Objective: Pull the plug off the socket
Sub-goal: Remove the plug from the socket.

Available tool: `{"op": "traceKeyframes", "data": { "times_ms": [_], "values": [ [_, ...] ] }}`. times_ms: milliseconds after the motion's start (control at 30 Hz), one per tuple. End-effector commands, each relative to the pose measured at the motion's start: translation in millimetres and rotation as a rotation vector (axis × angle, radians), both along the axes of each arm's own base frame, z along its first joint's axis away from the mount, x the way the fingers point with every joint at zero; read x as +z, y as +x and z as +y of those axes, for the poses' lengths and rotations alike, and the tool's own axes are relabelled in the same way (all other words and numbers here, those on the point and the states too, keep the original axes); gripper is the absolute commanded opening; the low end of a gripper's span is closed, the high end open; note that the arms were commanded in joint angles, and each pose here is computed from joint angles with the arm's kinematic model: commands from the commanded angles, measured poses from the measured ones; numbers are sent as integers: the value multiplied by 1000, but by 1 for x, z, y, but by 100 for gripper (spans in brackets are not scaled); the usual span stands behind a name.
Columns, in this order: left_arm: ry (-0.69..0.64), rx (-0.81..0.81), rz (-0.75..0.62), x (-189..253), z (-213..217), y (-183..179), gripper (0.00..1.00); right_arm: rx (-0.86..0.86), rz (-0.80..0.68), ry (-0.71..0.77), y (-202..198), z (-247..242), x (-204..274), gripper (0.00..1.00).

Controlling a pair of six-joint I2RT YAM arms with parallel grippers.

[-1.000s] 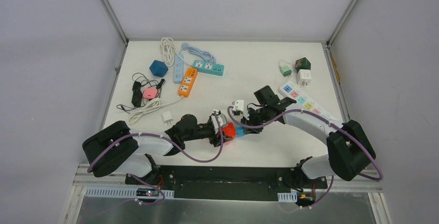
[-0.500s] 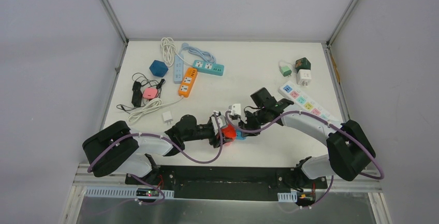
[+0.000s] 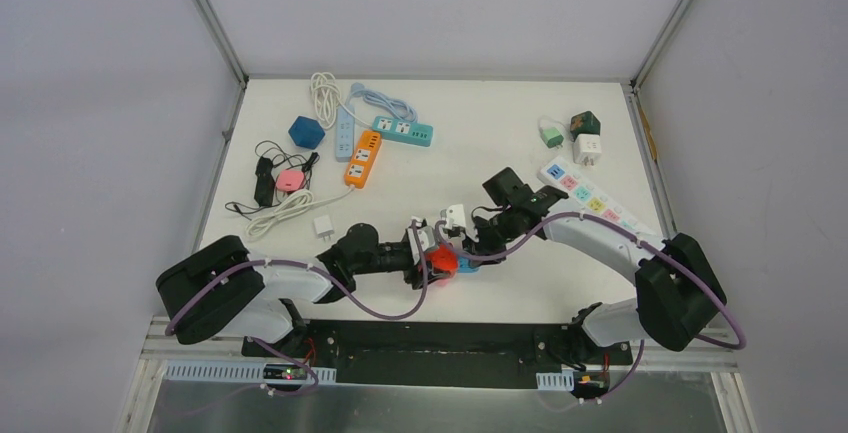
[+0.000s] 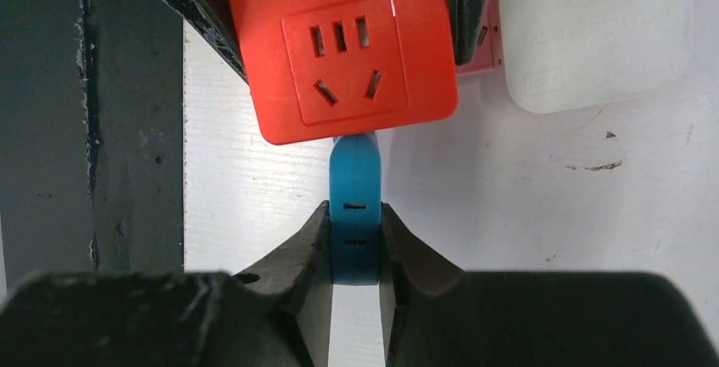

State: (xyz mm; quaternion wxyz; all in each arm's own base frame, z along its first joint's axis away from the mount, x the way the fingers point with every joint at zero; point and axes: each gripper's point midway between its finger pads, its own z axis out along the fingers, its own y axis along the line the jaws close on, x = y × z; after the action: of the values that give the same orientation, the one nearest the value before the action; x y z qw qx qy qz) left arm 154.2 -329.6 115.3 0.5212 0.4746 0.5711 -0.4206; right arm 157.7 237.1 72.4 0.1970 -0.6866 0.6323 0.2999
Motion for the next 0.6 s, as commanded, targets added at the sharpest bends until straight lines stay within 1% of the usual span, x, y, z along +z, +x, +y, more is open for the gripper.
{"op": "traceKeyframes", "data": {
  "times_ms": [0, 133, 300, 433, 567],
  "values": [
    [24, -30, -16, 0, -5, 0, 0, 41, -16, 51, -3, 9, 37, 0],
    [14, -31, -17, 3, -6, 1, 0, 41, -9, 42, -4, 9, 41, 0],
    [-57, -17, -53, 23, -3, 0, 0, 62, -24, 52, -5, 8, 25, 0],
    [-90, -16, -79, 41, 2, -3, 0, 69, 6, 49, -6, 9, 14, 0],
    [-97, 3, -99, 47, 8, -3, 0, 75, 42, 74, -11, 13, 19, 0]
  ]
}}
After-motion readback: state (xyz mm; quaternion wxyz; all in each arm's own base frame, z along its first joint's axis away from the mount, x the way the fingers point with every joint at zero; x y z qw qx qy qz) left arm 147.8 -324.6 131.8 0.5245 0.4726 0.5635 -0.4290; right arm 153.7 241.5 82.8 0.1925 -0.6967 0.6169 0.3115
